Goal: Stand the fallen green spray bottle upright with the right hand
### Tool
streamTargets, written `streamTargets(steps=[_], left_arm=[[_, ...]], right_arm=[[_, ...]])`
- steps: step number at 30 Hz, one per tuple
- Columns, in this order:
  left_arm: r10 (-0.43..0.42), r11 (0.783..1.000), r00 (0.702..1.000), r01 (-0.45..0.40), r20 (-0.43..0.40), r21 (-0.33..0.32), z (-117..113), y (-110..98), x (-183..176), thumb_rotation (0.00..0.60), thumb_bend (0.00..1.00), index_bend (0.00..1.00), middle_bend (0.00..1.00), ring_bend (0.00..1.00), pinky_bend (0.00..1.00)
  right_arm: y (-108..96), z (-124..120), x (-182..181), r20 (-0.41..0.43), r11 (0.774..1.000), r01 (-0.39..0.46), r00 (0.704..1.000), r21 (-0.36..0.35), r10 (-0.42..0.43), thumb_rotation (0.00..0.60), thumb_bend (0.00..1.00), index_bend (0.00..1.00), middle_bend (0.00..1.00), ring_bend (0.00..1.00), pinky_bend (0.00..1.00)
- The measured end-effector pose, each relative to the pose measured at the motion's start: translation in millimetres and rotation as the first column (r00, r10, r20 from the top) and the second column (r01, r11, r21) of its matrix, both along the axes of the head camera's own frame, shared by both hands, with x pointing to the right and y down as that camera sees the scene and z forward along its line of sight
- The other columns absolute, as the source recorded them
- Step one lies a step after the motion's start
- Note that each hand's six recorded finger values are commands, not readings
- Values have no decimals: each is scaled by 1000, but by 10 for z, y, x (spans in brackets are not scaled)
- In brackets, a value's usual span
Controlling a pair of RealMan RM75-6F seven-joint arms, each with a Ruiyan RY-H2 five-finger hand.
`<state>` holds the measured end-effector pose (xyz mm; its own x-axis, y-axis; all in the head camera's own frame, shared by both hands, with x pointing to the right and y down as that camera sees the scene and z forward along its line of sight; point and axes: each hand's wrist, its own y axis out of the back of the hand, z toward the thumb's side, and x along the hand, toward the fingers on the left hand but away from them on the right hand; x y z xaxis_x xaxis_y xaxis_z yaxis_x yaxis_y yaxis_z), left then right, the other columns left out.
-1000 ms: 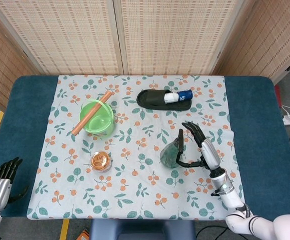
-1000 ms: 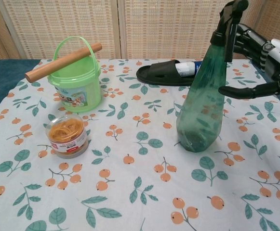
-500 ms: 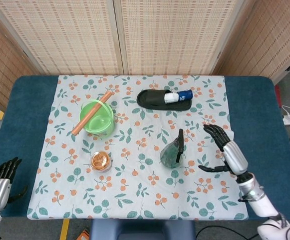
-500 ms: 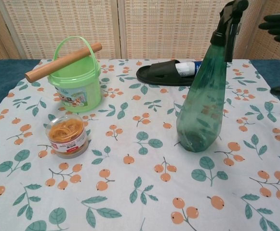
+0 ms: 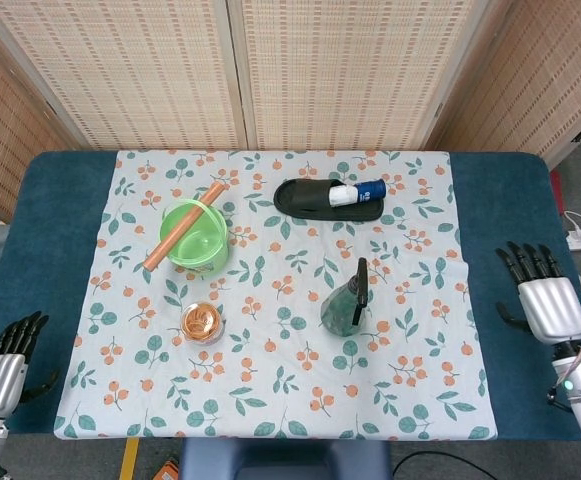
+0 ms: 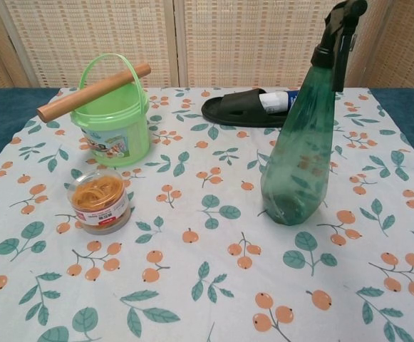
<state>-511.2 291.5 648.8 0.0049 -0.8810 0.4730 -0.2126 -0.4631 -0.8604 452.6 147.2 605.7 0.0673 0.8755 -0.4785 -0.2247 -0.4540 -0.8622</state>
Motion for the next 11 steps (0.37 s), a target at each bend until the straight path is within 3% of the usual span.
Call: streamTargets(steps=[5,11], left_arm=[[8,1000,1000,-8,-2,6,-8,-9,17,600,292,0,0,0,0],[6,1000,1000,-6,-2,8,-12,-6,17,600,293,0,0,0,0]], right_arm=[[37,202,186,-95,999,-42,995,-9,41,600,323,0,0,0,0],[21,279,126,-47,999,-35,998,3,35,600,323,0,0,0,0]])
